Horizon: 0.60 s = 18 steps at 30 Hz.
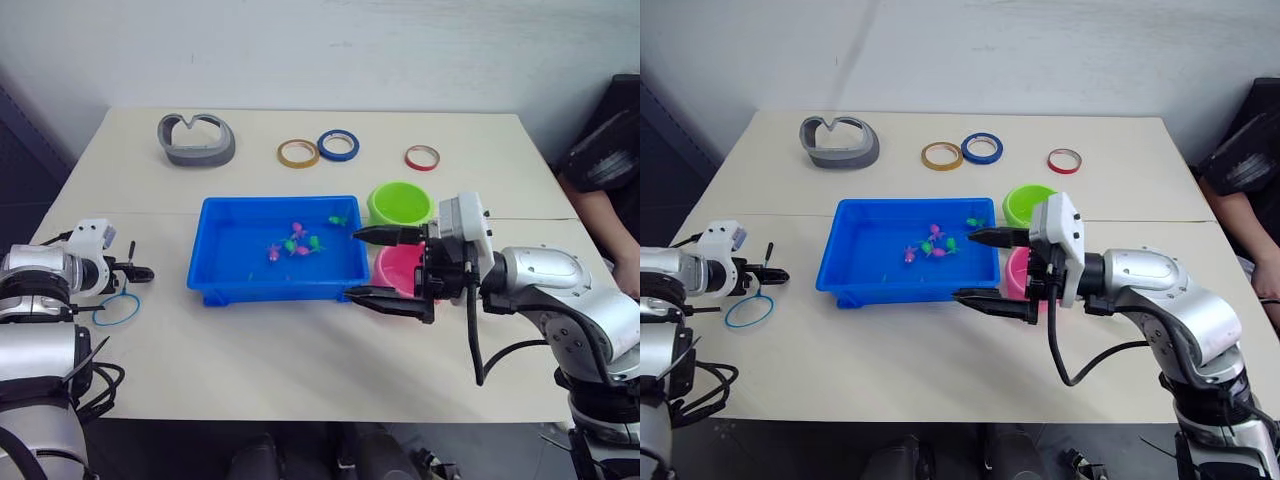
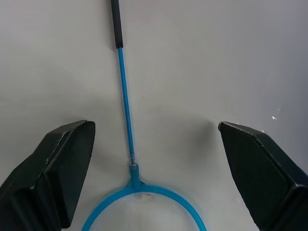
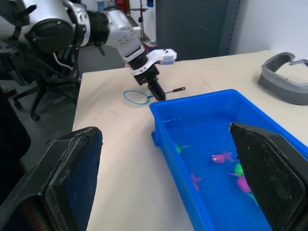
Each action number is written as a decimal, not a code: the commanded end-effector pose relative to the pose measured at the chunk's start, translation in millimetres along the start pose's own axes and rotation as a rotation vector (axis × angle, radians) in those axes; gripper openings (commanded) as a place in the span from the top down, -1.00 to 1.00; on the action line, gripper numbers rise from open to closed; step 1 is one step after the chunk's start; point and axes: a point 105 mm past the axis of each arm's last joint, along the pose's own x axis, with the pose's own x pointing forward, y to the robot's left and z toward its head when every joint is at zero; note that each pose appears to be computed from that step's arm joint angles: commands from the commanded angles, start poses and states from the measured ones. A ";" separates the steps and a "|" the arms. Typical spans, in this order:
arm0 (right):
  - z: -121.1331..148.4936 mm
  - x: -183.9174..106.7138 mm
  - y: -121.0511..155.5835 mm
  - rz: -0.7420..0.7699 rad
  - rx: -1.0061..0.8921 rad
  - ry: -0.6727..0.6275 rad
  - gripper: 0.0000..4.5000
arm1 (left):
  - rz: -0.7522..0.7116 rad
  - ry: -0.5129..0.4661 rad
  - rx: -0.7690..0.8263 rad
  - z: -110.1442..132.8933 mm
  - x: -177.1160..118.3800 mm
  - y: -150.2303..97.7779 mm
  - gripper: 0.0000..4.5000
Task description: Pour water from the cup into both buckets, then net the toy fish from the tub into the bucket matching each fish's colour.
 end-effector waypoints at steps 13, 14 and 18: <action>18.1 -9.3 1.8 -0.026 -0.060 -0.008 -1.00 | 0.059 0.030 -0.063 -23.0 2.2 17.2 0.98; 18.2 -9.9 0.6 -0.022 -0.058 -0.004 -1.00 | 0.060 0.014 -0.051 -19.4 -1.4 20.5 0.98; 19.7 -12.8 -3.3 0.026 -0.069 0.041 -1.00 | -0.004 -0.123 0.190 18.7 -30.3 28.2 0.98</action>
